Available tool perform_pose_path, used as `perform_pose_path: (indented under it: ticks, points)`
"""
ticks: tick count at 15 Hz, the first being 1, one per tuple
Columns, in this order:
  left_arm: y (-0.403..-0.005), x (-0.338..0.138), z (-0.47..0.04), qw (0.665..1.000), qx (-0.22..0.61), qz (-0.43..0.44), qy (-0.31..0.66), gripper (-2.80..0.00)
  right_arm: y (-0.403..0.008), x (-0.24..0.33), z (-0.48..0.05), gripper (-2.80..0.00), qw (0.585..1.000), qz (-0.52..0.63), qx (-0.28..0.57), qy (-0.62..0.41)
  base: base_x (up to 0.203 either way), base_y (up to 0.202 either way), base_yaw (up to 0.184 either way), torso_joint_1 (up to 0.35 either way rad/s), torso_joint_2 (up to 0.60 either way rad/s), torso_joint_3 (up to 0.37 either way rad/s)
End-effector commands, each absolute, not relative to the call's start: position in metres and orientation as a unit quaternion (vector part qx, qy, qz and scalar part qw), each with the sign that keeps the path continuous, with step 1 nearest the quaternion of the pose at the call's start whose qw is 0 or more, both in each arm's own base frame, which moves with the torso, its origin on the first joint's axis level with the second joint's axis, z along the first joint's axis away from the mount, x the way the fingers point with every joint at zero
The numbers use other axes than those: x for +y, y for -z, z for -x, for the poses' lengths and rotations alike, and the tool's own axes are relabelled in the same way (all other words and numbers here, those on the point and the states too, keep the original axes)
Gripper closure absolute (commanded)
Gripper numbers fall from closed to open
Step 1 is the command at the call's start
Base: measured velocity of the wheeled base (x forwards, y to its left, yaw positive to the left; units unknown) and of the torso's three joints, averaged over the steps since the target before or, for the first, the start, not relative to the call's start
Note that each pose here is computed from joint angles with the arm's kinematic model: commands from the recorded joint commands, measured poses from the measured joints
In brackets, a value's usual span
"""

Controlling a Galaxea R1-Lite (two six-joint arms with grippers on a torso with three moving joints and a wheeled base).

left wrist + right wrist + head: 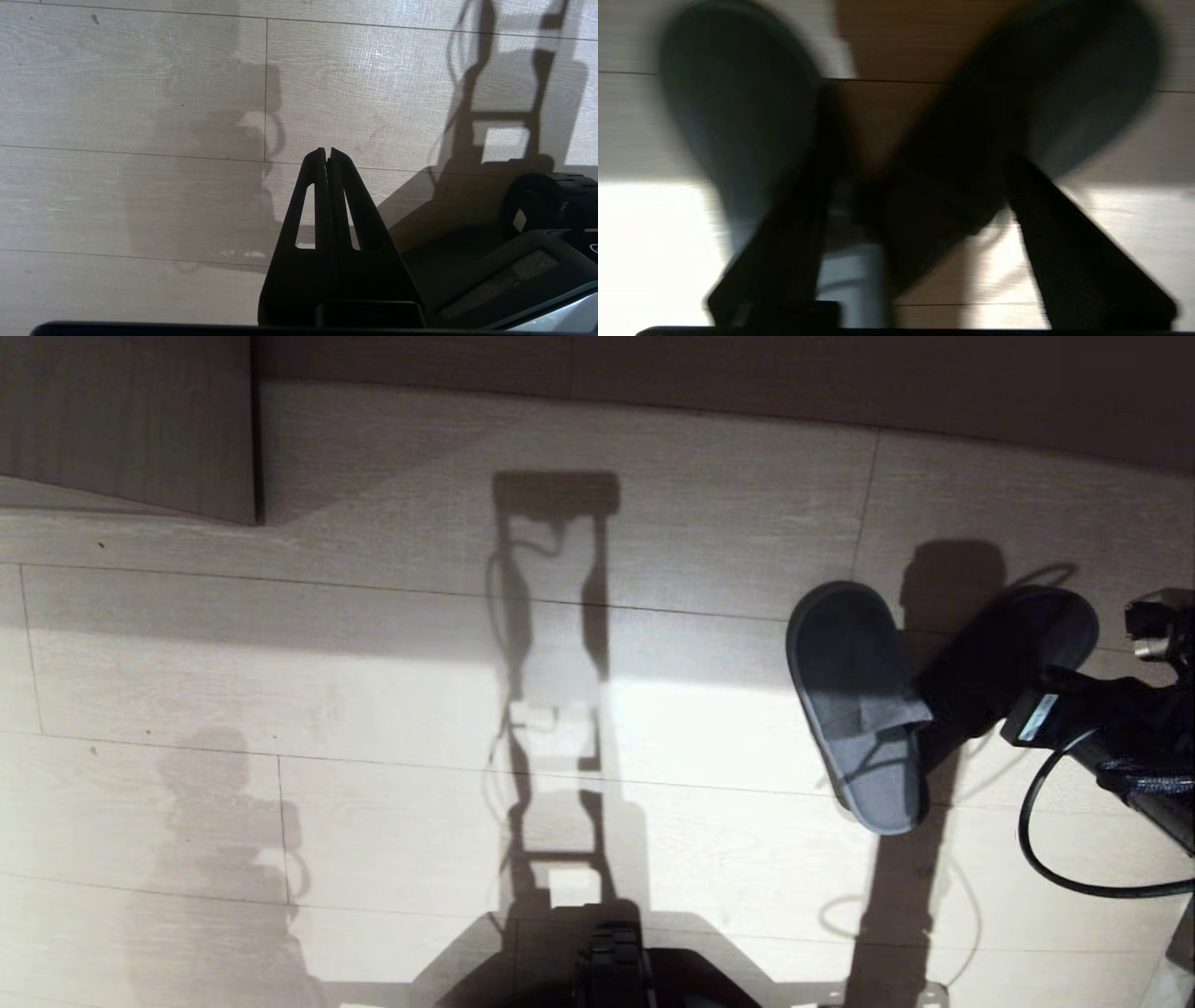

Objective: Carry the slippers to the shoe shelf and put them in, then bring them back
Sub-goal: Place the slippers on the floor

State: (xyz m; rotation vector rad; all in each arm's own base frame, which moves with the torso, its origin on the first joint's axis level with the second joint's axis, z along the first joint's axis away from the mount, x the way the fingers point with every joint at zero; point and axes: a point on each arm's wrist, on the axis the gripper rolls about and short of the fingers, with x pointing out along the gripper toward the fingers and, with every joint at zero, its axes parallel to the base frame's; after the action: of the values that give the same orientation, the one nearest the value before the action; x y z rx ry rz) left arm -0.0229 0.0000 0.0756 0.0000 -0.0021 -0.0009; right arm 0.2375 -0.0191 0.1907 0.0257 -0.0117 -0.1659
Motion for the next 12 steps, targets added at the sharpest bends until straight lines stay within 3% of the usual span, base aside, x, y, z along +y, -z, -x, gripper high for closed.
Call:
perform_pose_path:
  ticks: [1,5,12]
  points:
    - [-0.076,0.000,0.023,1.000,-0.001,0.000,0.000,0.00,-0.182,-0.044,-0.246,0.00,0.988,0.013,0.013,0.150,0.000,0.000,0.000,0.000,0.00,0.000]
    - [-0.076,0.000,0.023,1.000,-0.001,0.001,0.000,0.00,-0.167,-0.079,-0.252,0.00,0.975,0.019,0.025,0.218,0.000,0.000,0.000,0.000,0.00,0.000]
    - [-0.076,0.000,0.023,1.000,-0.001,0.001,0.001,0.00,-0.120,-0.096,-0.291,0.00,0.973,0.019,0.037,0.228,0.000,0.000,0.000,0.000,0.00,0.000]
